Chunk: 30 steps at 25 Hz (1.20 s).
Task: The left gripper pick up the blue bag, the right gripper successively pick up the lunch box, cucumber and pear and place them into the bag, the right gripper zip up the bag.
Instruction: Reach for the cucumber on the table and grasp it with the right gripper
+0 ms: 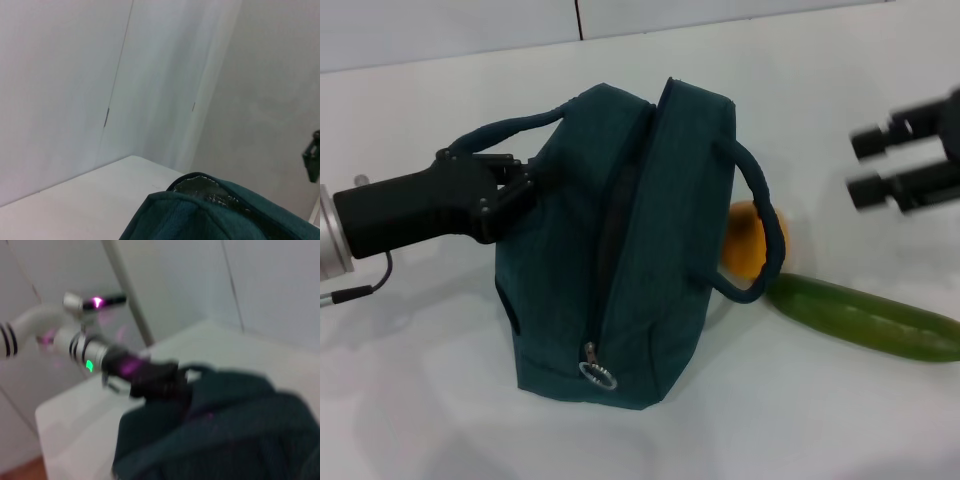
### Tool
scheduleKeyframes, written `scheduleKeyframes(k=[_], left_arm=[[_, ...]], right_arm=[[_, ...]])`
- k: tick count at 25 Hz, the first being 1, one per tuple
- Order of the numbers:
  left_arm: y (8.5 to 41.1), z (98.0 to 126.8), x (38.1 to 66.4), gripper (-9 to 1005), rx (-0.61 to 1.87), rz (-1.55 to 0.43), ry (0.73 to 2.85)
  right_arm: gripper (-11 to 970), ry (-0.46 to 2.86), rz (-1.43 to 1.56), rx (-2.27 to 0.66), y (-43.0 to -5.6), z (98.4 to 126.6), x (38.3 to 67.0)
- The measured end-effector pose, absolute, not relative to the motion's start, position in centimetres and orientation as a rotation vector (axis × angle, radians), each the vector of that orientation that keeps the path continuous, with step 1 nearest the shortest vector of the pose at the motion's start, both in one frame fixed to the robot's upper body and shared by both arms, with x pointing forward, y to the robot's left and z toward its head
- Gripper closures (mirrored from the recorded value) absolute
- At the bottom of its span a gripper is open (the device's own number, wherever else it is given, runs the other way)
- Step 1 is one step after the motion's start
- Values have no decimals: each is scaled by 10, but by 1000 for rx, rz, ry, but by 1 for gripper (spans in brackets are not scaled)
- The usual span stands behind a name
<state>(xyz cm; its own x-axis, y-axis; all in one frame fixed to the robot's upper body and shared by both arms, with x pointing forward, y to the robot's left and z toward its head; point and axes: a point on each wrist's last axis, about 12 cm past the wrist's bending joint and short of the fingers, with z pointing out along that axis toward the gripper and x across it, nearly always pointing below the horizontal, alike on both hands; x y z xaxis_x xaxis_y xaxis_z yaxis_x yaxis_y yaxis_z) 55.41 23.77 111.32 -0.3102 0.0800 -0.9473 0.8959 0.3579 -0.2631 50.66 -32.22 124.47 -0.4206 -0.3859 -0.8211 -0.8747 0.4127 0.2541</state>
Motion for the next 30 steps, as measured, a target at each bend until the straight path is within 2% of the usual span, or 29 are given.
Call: scheduleKeyframes(k=[6,12,15,30], left_arm=[[233,1113,556,943,879,-1094,1674],[231,1114,562,943,874,-1075,1677],[230,1114,563,943,871,-1066,1679],[228,1115,568,943,868,-1042,1685]], right_arm=[[290,2142,894,-1036,-333,1237,496],[209,2274,848,-1042,-334,1223,490],[208,2331,777,-1058,-332,1222,490],[204,2444,556,-1138,-319,1216,515]])
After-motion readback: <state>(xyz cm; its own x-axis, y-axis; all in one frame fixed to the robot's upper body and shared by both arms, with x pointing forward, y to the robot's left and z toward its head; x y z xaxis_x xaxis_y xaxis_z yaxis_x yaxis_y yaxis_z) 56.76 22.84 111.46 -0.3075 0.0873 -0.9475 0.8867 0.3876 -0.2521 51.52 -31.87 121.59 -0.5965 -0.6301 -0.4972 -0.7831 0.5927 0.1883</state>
